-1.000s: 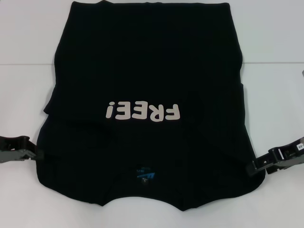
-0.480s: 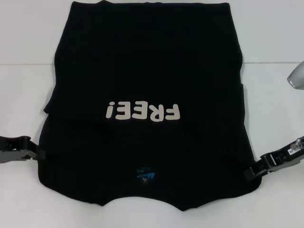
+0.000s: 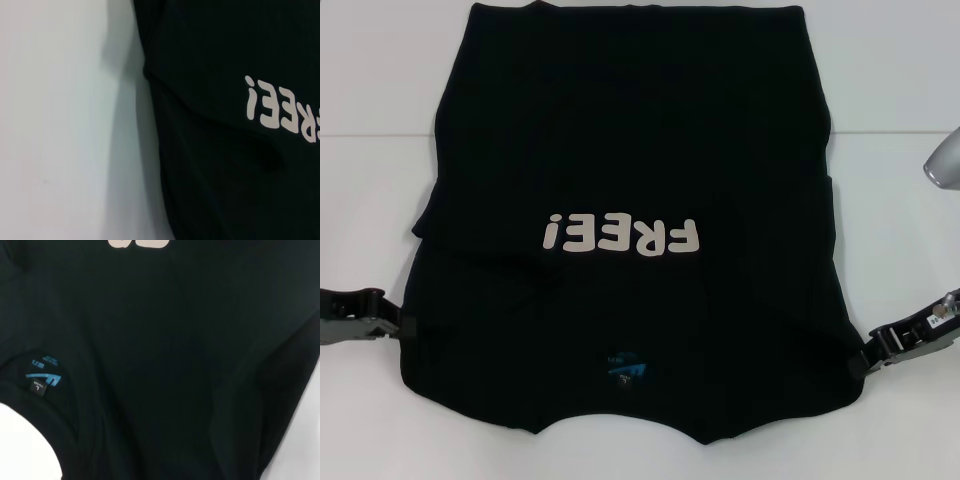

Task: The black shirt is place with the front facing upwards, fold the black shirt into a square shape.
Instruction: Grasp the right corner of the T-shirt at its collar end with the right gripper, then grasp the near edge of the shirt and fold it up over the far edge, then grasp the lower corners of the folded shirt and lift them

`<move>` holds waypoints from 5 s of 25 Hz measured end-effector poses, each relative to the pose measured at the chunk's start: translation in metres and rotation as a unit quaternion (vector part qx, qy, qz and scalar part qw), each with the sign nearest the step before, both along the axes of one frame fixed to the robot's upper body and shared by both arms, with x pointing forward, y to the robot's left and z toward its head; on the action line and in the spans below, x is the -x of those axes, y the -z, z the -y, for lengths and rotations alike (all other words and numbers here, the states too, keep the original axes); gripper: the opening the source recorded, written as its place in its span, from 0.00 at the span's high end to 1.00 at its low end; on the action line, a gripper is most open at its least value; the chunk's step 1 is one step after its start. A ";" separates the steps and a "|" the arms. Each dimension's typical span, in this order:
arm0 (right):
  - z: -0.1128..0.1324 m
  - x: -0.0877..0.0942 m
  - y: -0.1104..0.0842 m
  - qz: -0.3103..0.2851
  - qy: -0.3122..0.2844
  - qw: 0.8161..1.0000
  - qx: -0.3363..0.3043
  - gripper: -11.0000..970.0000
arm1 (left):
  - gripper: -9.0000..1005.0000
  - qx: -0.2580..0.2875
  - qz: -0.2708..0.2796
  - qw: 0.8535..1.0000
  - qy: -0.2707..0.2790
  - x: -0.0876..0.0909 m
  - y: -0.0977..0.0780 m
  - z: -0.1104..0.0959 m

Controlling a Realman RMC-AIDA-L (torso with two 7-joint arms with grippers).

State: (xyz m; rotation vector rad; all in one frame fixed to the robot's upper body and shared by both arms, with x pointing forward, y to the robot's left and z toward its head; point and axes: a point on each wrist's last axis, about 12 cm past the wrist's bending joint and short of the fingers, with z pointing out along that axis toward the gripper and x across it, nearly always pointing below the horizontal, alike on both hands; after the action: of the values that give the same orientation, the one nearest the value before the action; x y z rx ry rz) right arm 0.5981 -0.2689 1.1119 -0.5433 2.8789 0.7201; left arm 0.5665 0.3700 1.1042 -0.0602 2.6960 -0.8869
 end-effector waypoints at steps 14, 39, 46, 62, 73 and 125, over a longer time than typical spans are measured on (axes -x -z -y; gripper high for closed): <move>0.029 0.015 -0.027 -0.026 -0.094 0.995 -0.020 0.94 | 0.98 0.103 -0.055 0.982 0.148 0.025 -0.023 0.011; 0.081 0.018 -0.046 0.136 0.090 0.954 -0.252 0.93 | 0.98 0.199 0.122 0.971 -0.048 -0.018 -0.050 -0.013; 0.078 0.002 -0.029 0.235 0.190 0.898 -0.320 0.93 | 0.98 0.222 0.215 0.938 -0.156 -0.028 -0.028 -0.012; 0.044 -0.039 -0.010 0.333 0.217 0.891 -0.221 0.92 | 0.98 0.150 0.281 0.921 -0.223 -0.050 -0.002 0.011; 0.027 -0.050 0.012 0.367 0.217 0.895 -0.136 0.91 | 0.98 0.091 0.308 0.921 -0.220 -0.070 0.005 0.043; -0.014 0.062 0.057 0.368 -0.181 0.880 -0.241 0.23 | 0.26 0.029 0.142 0.987 -0.071 -0.010 0.035 0.012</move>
State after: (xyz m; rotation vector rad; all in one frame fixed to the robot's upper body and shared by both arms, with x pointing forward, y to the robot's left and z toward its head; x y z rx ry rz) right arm 0.5362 -0.2551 1.0554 -1.0171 1.8293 0.9684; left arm 0.5770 0.3584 1.0692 -0.1259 2.3714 -0.8589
